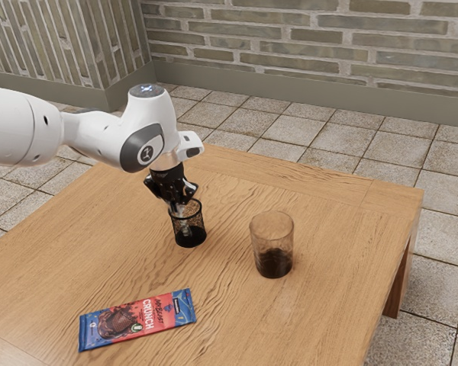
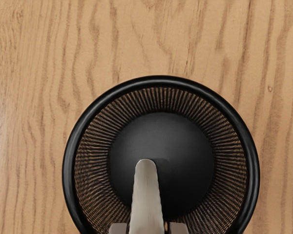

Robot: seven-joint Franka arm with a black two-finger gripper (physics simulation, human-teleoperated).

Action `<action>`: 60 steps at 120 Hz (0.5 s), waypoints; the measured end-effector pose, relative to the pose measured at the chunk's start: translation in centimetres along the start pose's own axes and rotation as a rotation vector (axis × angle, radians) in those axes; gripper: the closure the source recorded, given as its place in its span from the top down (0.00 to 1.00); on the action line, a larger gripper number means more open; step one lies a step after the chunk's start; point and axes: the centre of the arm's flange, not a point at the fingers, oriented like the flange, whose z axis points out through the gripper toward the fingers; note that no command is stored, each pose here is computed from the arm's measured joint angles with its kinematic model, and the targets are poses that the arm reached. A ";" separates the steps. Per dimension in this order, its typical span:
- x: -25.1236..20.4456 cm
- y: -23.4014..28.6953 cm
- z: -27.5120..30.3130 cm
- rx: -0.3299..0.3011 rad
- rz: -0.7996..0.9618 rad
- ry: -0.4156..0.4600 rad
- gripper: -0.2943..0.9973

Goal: Take the marker out of the pen holder and place it to the left of the pen holder.

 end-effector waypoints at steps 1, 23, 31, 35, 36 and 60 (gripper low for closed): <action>0.0 0.0 0.0 0.000 0.000 0.000 0.24; 0.4 -0.1 -2.4 0.008 -0.001 0.042 0.20; 0.4 -0.5 -5.5 0.009 -0.002 0.088 0.19; 0.3 -0.6 -7.1 0.010 -0.003 0.110 0.19; 0.2 -0.7 -7.4 0.010 -0.004 0.115 0.19; -0.9 -4.6 -16.4 0.066 -0.034 0.216 0.18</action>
